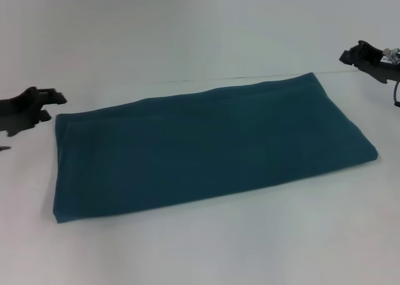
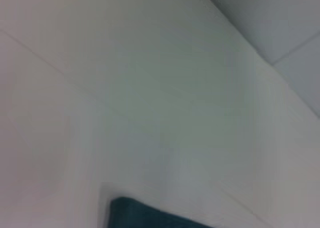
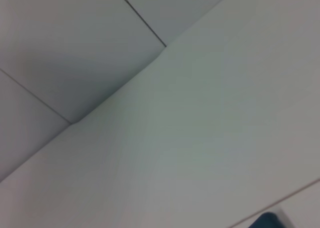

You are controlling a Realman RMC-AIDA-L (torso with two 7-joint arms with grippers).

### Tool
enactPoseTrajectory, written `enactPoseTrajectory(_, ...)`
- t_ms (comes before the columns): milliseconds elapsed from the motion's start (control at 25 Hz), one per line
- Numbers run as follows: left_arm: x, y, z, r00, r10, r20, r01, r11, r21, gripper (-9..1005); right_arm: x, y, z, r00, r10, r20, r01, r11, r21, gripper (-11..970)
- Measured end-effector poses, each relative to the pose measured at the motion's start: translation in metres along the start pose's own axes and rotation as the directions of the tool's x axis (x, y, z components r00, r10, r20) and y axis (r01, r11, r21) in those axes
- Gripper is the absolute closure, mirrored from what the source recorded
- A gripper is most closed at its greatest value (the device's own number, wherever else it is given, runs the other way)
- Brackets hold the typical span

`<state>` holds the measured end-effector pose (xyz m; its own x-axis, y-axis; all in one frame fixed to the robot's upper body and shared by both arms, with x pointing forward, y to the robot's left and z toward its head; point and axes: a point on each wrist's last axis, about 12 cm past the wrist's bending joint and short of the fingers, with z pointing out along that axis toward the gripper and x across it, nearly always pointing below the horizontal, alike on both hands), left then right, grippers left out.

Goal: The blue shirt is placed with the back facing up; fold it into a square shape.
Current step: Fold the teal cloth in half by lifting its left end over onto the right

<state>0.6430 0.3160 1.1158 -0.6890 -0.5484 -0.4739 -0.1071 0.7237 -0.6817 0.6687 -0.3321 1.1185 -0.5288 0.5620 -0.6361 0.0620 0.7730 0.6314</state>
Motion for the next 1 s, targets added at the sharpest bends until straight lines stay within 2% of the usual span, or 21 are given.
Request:
enactPoseTrajectory(120,0.008,0.007,-0.008,0.999,-0.034,0.014,0.034,0.998,0.051,599,0.005,-0.004,-0.007,0.999,0.035,-0.021,-0.036,0.998,-0.052,907)
enactPoseTrajectory(240,0.024,0.008,-0.016,1.0,-0.02,-0.004,0.02,0.983,0.182,501,0.014,-0.011,-0.023,0.998,0.04,-0.049,-0.047,0.987,-0.152,896)
enactPoseTrajectory(320,0.036,0.008,-0.025,1.0,0.004,-0.007,-0.002,0.957,0.29,440,0.021,-0.015,-0.035,0.997,0.03,-0.064,-0.044,0.972,-0.23,889)
enactPoseTrajectory(360,0.039,0.008,-0.028,1.0,0.01,-0.005,-0.008,0.946,0.323,410,0.024,-0.018,-0.042,0.997,0.025,-0.073,-0.044,0.963,-0.265,885)
enactPoseTrajectory(440,0.042,0.01,-0.031,1.0,0.013,-0.006,-0.01,0.937,0.348,412,0.031,-0.027,-0.06,0.995,0.012,-0.1,-0.043,0.948,-0.316,825)
enactPoseTrajectory(480,0.053,0.013,-0.043,0.999,0.035,-0.018,-0.024,0.908,0.419,413,0.034,-0.03,-0.066,0.993,0.005,-0.121,-0.045,0.94,-0.337,795)
enactPoseTrajectory(680,0.066,0.019,-0.051,0.997,0.039,-0.069,-0.003,0.889,0.457,418,0.047,-0.052,-0.099,0.971,-0.003,-0.241,-0.087,0.927,-0.364,645)
enactPoseTrajectory(880,0.079,0.025,-0.051,0.994,-0.004,-0.106,0.053,0.882,0.469,422,0.064,-0.079,-0.128,0.959,0.069,-0.274,-0.158,0.936,-0.315,400)
enactPoseTrajectory(1000,0.089,0.031,-0.048,0.991,-0.053,-0.119,0.102,0.884,0.456,424,0.065,-0.083,-0.133,0.96,0.075,-0.271,-0.162,0.935,-0.315,281)
